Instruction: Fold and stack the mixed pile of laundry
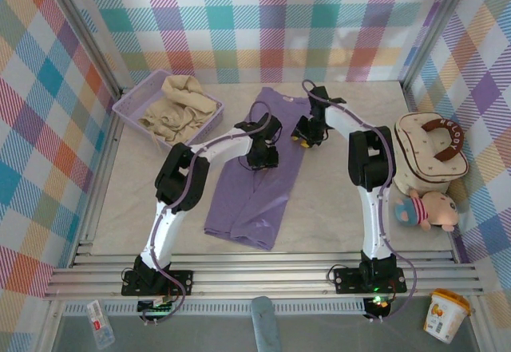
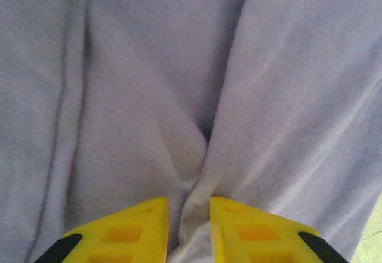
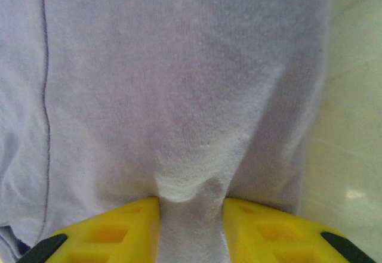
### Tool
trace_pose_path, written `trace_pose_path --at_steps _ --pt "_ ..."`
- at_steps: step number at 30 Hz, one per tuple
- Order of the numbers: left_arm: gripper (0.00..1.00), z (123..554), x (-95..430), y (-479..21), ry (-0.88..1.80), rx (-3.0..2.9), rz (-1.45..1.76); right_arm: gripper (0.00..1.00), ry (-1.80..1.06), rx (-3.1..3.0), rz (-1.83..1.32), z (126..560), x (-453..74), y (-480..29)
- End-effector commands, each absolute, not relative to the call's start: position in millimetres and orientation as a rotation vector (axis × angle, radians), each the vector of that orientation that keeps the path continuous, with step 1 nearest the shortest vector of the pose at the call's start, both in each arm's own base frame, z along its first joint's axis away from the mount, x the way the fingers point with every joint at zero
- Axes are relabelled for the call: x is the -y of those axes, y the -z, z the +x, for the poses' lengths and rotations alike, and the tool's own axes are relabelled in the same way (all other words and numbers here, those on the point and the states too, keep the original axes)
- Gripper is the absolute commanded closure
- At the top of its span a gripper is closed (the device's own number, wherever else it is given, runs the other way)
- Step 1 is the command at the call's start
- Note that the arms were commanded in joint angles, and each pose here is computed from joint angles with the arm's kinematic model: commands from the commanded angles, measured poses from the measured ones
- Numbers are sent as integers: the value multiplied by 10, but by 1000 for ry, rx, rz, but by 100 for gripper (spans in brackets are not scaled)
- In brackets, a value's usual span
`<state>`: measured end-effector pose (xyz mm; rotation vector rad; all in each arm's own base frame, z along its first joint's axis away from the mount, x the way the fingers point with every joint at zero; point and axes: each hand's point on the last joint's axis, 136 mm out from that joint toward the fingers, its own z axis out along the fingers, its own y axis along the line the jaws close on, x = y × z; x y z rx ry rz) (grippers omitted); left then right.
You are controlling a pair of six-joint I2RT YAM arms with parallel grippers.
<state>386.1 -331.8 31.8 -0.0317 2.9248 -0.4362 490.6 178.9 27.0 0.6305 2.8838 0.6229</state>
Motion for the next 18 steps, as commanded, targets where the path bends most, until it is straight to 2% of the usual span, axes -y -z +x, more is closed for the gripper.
trace_pose_path --at_steps 1,4,8,11,13,15,18 --pt "81 3746 3350 -146 421 -2977 -31 64 -502 -2925 680 4976 -1613 74" --pt "87 3802 3342 -62 384 -2990 -30 64 -493 -2904 675 5231 -1519 88" --pt "86 3962 3451 -208 396 -2959 -12 63 -547 -2854 641 5529 -1441 -108" --pt "69 4144 3492 -520 414 -2908 -32 59 -579 -2788 514 5641 -1449 -490" --pt "49 4245 3474 -773 443 -2872 -54 54 -585 -2766 438 5571 -1447 -767" --pt "41 4291 3421 -960 464 -2845 -71 51 -603 -2764 390 5401 -1457 -956" --pt "38 4256 3247 -1123 451 -2834 -97 50 -627 -2783 361 5013 -1468 -1075"
